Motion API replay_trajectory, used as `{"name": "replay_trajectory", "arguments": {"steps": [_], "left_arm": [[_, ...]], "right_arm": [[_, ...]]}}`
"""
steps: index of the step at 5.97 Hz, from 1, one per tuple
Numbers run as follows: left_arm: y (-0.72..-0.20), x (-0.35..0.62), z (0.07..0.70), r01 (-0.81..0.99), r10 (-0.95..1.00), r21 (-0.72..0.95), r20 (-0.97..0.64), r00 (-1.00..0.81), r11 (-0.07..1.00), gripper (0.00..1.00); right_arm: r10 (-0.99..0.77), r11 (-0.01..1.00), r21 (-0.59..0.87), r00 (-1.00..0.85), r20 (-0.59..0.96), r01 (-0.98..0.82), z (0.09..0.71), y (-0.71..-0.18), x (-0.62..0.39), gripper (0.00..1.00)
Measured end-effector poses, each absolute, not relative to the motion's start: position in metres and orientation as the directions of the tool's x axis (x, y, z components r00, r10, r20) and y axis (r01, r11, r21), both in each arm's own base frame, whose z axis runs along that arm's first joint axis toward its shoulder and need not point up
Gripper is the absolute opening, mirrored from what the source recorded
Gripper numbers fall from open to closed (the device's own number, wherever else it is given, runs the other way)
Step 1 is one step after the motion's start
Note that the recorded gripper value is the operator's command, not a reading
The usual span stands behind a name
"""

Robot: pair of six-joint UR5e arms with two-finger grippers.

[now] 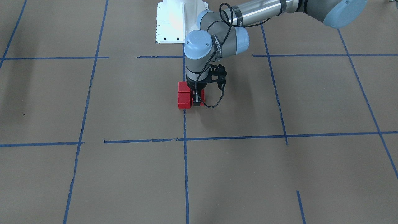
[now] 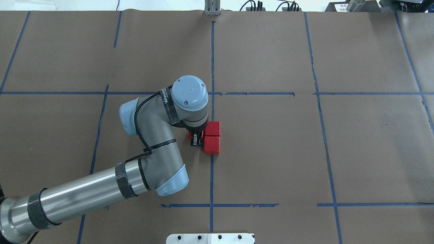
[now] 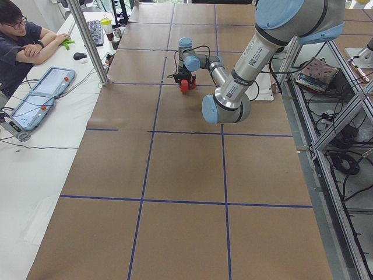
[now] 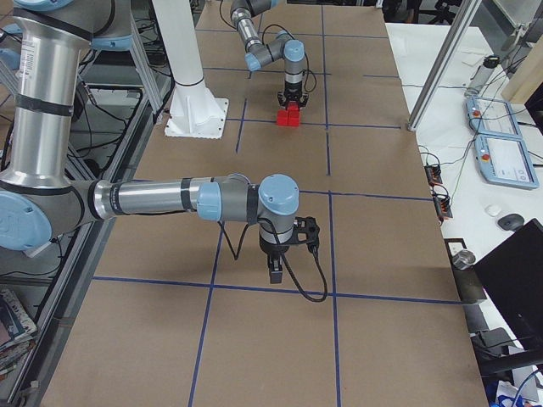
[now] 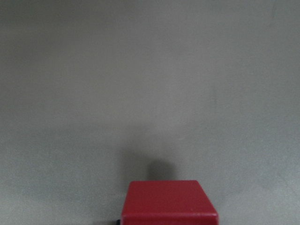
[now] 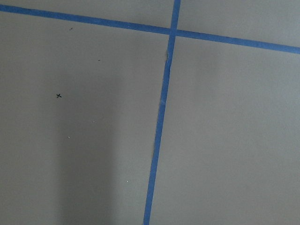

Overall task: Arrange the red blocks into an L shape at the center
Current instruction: 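Lower the cube against the column and open the left gripper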

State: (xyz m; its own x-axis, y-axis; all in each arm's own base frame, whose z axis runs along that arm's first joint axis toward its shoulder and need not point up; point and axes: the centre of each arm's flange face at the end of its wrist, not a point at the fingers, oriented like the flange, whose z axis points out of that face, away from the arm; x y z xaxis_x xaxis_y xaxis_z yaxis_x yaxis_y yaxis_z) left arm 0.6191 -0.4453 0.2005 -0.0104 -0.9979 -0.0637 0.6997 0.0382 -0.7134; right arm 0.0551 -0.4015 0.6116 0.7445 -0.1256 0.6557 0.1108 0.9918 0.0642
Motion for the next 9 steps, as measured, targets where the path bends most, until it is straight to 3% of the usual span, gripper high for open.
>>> {"name": "replay_trajectory", "arguments": {"steps": [7,9], "left_arm": [[-0.4501,0.6232,0.2019,0.702,-0.996,-0.712,-0.072,-0.046,0.019,0.32],[-0.4502,0.6233,0.2017,0.701,-0.996,-0.713,-0.073,-0.046,0.02,0.39]], "right_arm": [[-0.125,0.992,0.064,0.746,0.654,0.111,0.6123,-0.4009,0.0553,1.0],[-0.125,0.992,0.063,0.746,0.654,0.111,0.6125,-0.4007,0.0554,1.0]]}}
